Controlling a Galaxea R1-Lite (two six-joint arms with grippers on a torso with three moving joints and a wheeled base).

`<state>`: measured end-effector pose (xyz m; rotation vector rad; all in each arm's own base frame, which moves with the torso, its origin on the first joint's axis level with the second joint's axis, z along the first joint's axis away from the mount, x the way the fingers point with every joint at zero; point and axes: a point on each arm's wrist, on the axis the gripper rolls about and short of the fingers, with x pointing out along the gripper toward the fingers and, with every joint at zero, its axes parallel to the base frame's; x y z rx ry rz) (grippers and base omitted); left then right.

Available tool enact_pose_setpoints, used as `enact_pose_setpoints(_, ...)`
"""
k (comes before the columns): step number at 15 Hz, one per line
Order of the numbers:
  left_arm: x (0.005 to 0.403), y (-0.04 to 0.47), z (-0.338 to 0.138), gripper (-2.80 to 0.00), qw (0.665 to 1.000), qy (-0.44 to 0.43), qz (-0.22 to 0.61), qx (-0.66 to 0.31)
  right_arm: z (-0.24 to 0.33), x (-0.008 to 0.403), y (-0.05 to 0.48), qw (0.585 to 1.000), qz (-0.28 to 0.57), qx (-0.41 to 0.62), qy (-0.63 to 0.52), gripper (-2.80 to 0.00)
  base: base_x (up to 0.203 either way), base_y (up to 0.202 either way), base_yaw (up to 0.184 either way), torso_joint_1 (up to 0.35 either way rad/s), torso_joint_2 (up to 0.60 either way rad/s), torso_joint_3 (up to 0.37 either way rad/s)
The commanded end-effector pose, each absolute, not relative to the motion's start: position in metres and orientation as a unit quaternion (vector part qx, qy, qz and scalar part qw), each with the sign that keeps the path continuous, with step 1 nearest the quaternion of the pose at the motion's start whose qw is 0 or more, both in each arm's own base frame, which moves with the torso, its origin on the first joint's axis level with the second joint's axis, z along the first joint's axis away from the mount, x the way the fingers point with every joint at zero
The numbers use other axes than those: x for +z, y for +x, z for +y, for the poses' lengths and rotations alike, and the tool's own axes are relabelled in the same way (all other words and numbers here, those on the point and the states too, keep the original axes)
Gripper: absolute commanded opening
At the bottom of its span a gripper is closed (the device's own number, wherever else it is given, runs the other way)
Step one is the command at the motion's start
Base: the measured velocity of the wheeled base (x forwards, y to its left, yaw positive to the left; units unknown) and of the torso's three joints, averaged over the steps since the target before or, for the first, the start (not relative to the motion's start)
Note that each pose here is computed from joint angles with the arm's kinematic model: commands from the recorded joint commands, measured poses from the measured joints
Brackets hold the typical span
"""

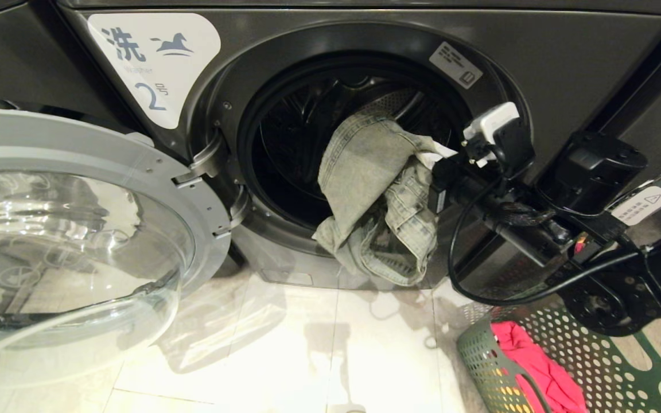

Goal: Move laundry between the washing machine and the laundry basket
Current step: Pick a cloth and place it into the basket

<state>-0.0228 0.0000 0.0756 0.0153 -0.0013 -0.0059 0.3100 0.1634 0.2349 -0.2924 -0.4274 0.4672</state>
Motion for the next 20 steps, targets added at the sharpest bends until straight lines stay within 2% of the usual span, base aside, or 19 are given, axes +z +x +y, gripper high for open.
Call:
enact_pose_setpoints(1, 0.076, -0.023, 0.0, -2.8, 1.0, 0.008, 0.0, -0.003, 0.192, 0.225, 0.338, 0.946, -0.211, 0.213, -0.121, -2.8, 0.0, 0.0, 0.0, 0.0, 0.0, 0.0)
enact_pose_setpoints(4, 0.076, -0.023, 0.0, -2.8, 1.0, 0.008, 0.0, -0.003, 0.227, 0.215, 0.353, 0.953, -0.212, 0.197, -0.089, -2.8, 0.0, 0.0, 0.0, 0.0, 0.0, 0.0)
enact_pose_setpoints(10, 0.076, -0.023, 0.0, -2.8, 1.0, 0.008, 0.0, -0.003, 0.263, 0.198, 0.389, 0.958, -0.242, 0.143, -0.063, -2.8, 0.0, 0.0, 0.0, 0.0, 0.0, 0.0)
enact_pose_setpoints(20, 0.076, -0.023, 0.0, -2.8, 1.0, 0.008, -0.001, -0.003, 0.287, 0.181, 0.436, 0.95, -0.294, 0.062, -0.082, -2.8, 0.0, 0.0, 0.0, 0.0, 0.0, 0.0)
